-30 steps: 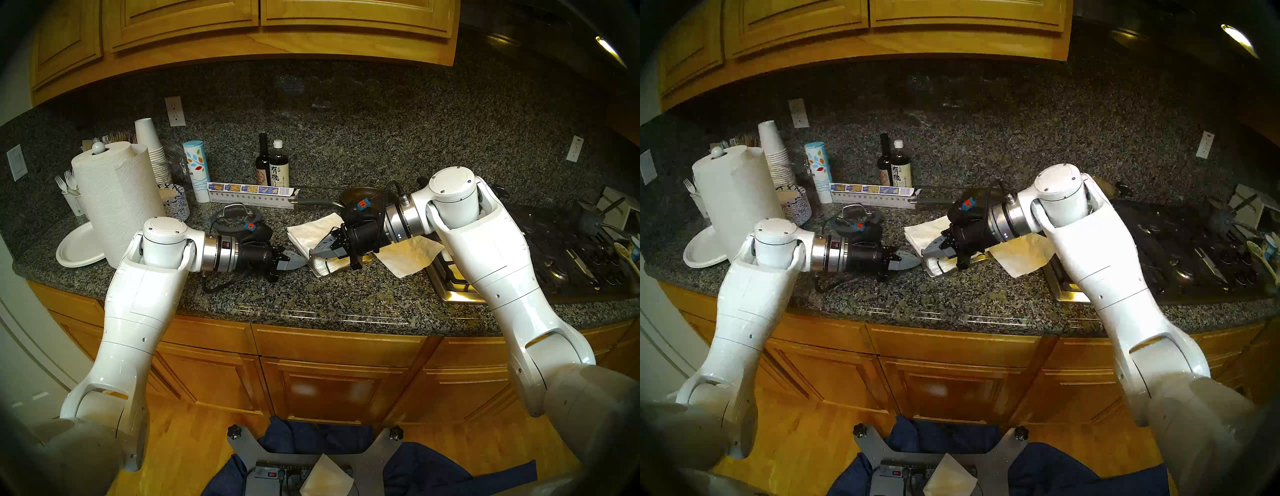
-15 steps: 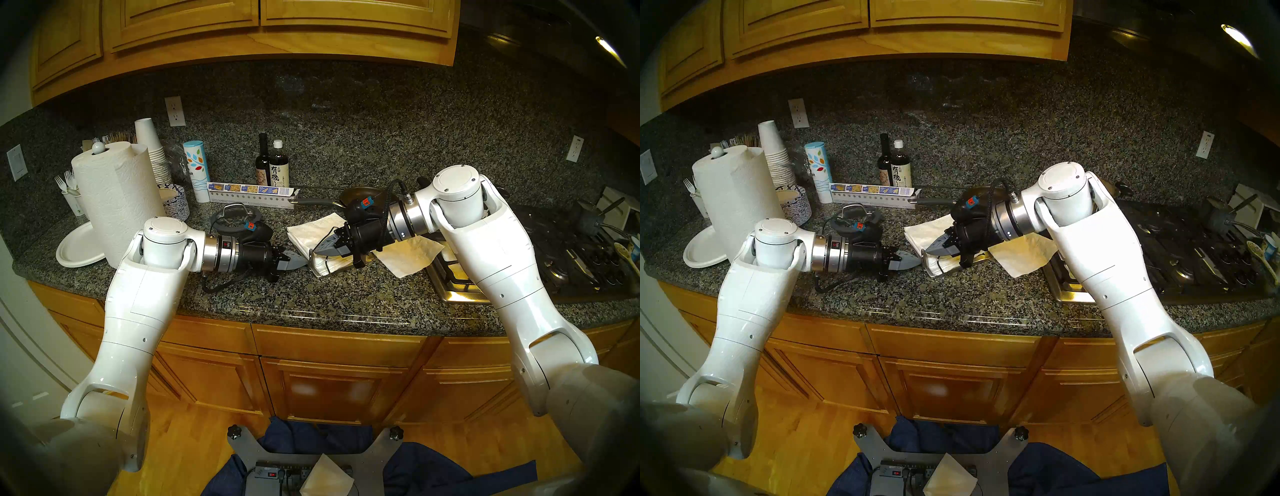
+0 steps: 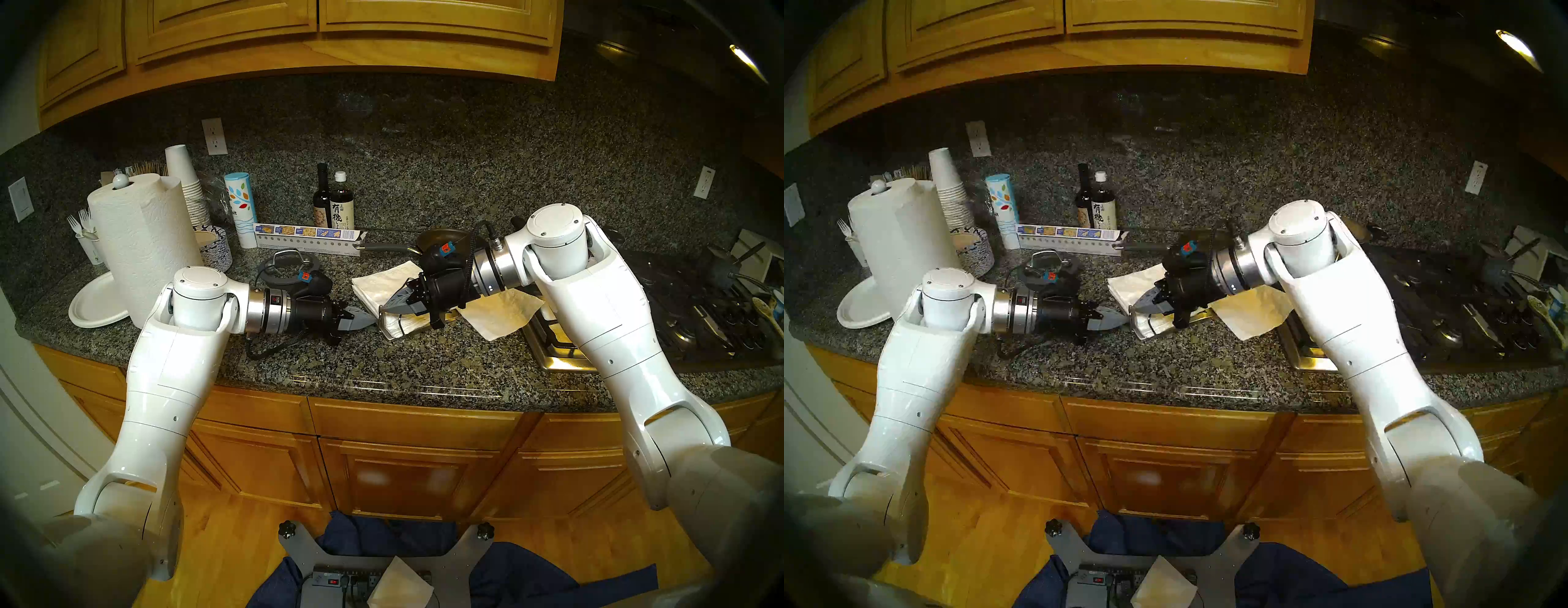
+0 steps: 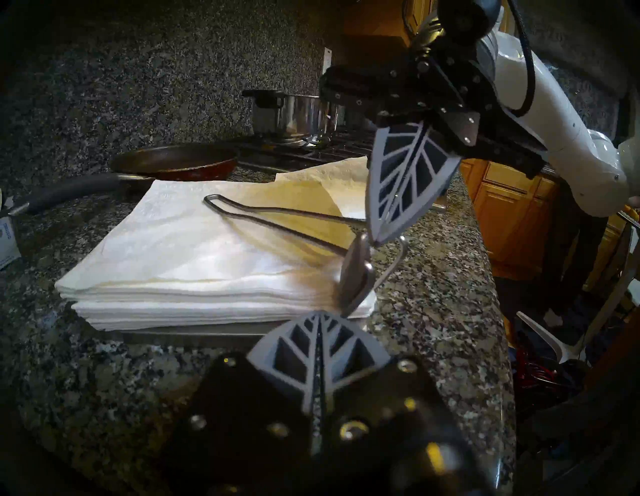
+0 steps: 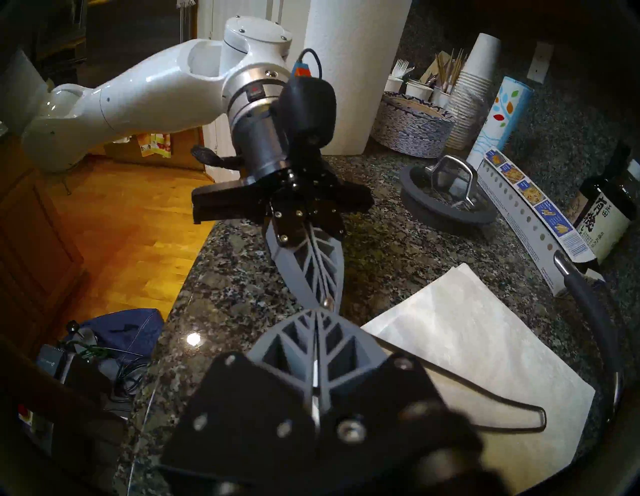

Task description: Take napkin out of napkin holder

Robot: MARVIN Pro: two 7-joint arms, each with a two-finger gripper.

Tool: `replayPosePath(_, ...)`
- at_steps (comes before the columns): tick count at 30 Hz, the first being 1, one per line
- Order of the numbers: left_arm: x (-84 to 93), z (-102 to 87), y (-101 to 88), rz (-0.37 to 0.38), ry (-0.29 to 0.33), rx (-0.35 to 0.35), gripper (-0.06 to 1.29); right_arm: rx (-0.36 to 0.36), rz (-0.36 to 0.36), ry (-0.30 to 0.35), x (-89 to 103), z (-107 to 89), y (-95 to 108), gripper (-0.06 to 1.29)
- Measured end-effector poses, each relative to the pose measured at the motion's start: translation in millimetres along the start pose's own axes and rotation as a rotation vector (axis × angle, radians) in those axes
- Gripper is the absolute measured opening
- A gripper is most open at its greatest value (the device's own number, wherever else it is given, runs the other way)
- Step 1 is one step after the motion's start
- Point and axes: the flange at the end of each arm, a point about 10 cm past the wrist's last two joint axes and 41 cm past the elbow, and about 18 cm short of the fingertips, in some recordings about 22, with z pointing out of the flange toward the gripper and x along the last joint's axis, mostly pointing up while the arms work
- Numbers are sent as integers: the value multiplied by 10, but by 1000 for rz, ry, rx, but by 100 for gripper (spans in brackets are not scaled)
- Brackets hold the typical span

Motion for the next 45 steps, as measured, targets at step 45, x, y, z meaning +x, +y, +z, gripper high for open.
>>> replayPosePath(45,-48,-20,-35,-2,4,-2,2,-39,18,-34,-109,44,366,-4)
